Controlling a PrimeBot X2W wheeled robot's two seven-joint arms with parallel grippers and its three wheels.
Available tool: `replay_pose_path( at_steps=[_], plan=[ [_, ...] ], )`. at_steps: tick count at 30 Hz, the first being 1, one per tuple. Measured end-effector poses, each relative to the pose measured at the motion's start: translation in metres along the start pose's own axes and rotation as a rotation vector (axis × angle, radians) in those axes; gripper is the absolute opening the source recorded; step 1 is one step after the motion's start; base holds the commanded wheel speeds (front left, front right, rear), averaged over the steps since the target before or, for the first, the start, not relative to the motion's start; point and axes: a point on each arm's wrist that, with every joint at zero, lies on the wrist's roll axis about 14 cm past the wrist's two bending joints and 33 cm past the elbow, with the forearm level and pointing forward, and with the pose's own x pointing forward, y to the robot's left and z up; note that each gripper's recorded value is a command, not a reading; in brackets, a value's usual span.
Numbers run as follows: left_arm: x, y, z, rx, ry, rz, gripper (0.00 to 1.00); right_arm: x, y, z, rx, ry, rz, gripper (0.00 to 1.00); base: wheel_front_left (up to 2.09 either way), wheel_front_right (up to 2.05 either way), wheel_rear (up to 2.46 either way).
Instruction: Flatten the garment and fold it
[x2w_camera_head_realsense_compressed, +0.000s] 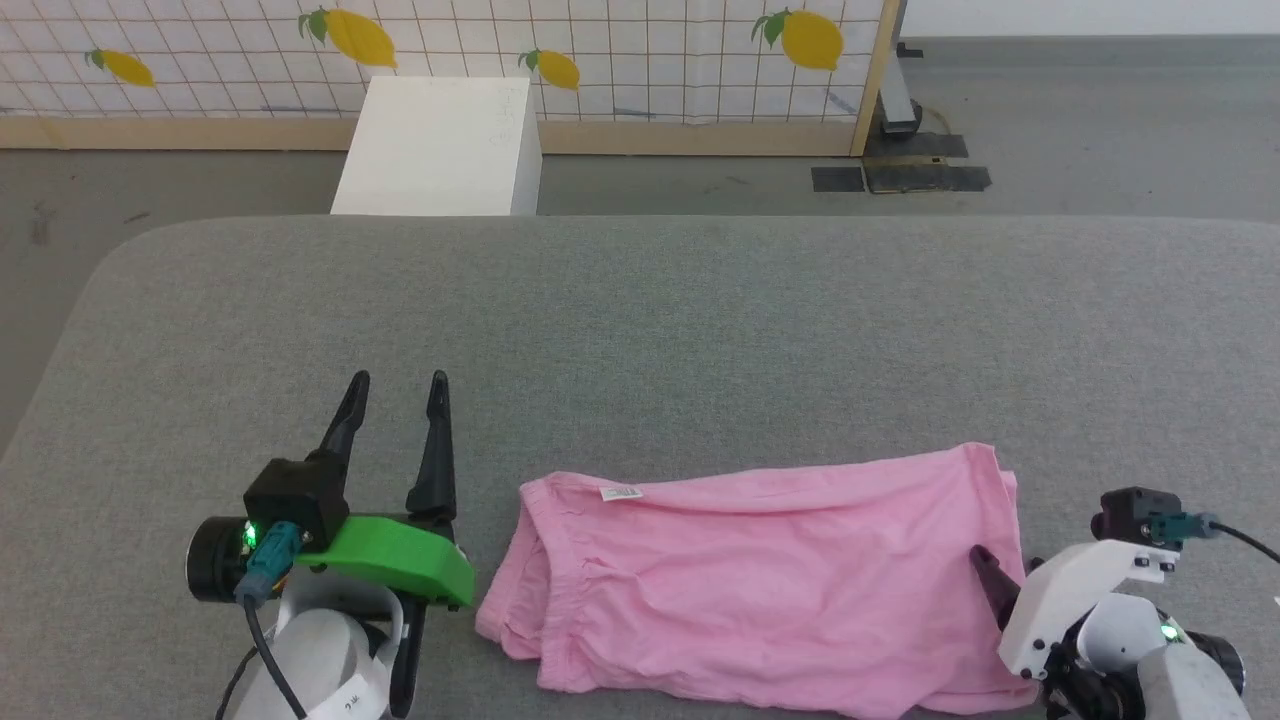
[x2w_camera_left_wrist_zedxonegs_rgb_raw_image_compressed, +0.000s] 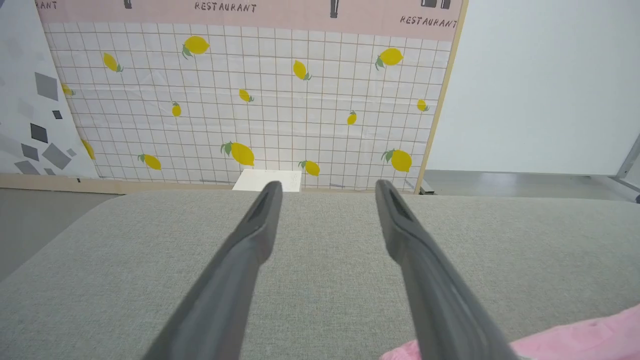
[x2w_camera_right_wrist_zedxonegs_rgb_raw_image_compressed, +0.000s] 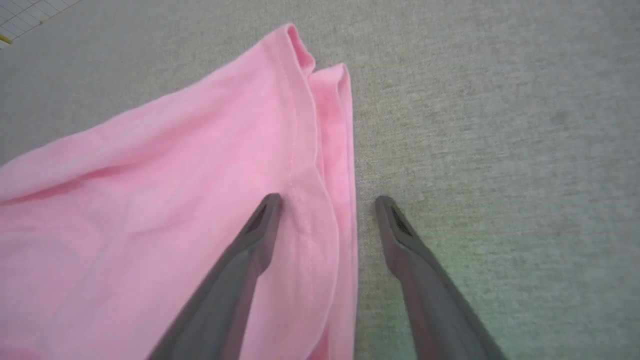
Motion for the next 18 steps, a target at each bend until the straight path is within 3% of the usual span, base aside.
replay_pose_path(
  at_steps=[1,2,6,14,18],
  plan=[
    [0.0,0.002,0.004,0.003,-0.019,0.012,1.0,0.002,0.006,-0.007,-0.026,0.088,0.021,0.2,0.0,0.0,0.0],
    [0.0,0.003,0.004,-0.002,-0.02,0.013,1.0,0.001,0.01,-0.004,-0.039,0.077,0.029,0.0,0.0,0.0,0.0],
    [-0.002,0.001,0.004,0.002,-0.021,0.008,1.0,-0.008,0.002,0.002,-0.022,0.003,0.003,0.0,0.0,0.0,0.0],
    [-0.008,0.003,0.0,-0.01,-0.009,0.013,1.0,-0.034,-0.063,0.03,-0.061,-0.117,-0.211,0.0,0.0,0.0,0.0],
    [-0.011,0.005,-0.004,-0.011,0.0,0.021,1.0,-0.042,-0.071,0.037,-0.085,-0.13,-0.242,0.0,0.0,0.0,0.0]
  ],
)
